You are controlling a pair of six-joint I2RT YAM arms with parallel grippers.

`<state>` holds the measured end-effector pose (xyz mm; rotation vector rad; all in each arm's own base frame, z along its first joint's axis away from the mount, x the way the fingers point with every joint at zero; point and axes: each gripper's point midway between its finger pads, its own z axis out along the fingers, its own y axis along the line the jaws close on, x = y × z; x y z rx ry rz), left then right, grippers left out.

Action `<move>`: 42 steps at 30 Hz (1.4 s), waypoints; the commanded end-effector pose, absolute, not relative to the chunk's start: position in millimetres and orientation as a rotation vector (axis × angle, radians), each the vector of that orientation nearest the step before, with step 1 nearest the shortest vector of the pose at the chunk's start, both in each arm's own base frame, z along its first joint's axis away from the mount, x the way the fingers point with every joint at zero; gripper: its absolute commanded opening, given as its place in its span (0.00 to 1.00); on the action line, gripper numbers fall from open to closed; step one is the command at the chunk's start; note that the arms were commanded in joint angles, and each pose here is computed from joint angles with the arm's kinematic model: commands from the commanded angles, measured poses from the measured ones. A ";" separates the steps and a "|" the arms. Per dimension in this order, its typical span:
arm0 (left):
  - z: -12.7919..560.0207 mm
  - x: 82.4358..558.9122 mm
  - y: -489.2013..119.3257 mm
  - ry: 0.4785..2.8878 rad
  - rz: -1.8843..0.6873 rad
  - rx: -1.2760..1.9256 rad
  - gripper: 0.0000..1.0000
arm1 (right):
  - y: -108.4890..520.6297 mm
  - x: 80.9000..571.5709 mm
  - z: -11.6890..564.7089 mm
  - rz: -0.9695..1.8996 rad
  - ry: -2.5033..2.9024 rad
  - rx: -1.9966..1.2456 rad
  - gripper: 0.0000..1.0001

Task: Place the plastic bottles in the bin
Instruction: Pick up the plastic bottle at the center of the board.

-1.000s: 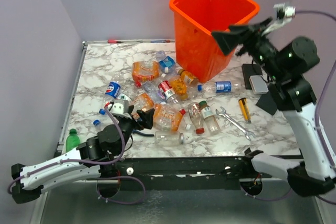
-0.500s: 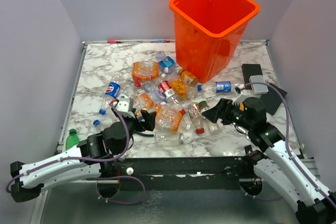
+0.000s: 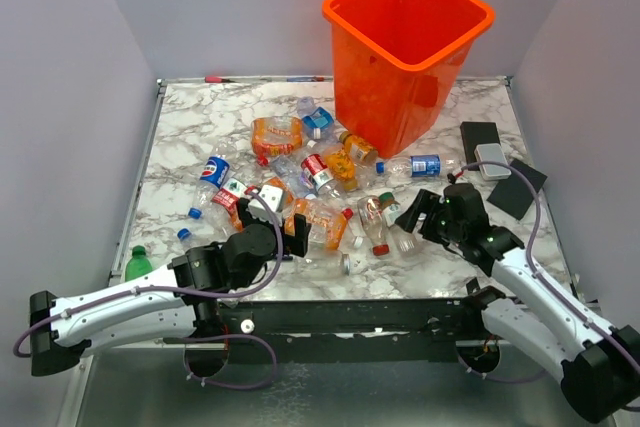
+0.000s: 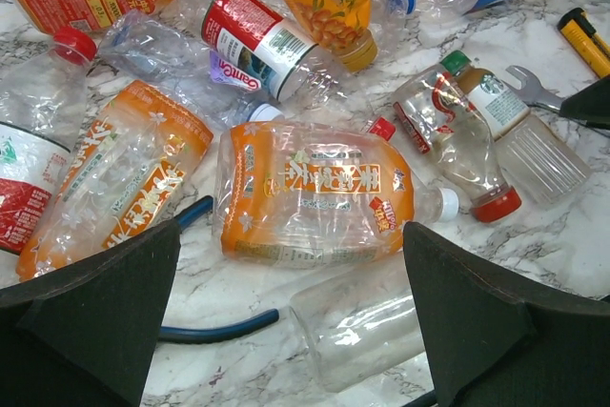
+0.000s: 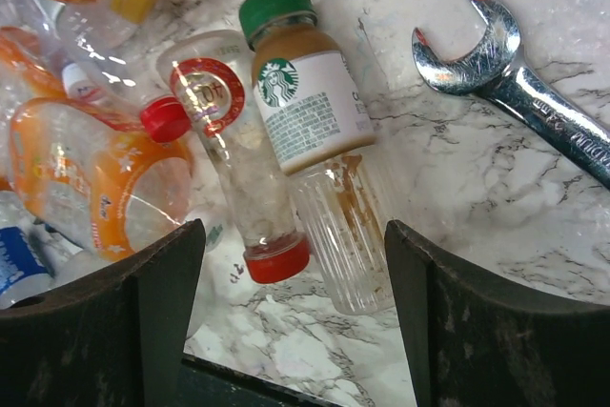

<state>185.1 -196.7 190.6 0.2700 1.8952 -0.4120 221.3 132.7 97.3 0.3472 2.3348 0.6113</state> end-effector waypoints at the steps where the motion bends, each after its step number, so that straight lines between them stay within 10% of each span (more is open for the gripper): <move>1: 205.6 183.9 -192.3 1.857 -0.457 0.234 0.99 | 125.6 225.1 81.2 0.494 2.415 0.293 0.81; 30: 208.4 179.8 -201.2 1.843 -0.525 0.254 0.99 | 148.1 224.0 22.9 0.467 2.656 0.192 0.52; 42: 213.6 182.0 -190.2 1.813 -0.528 0.185 0.99 | 143.4 228.5 103.8 0.507 2.468 0.089 0.34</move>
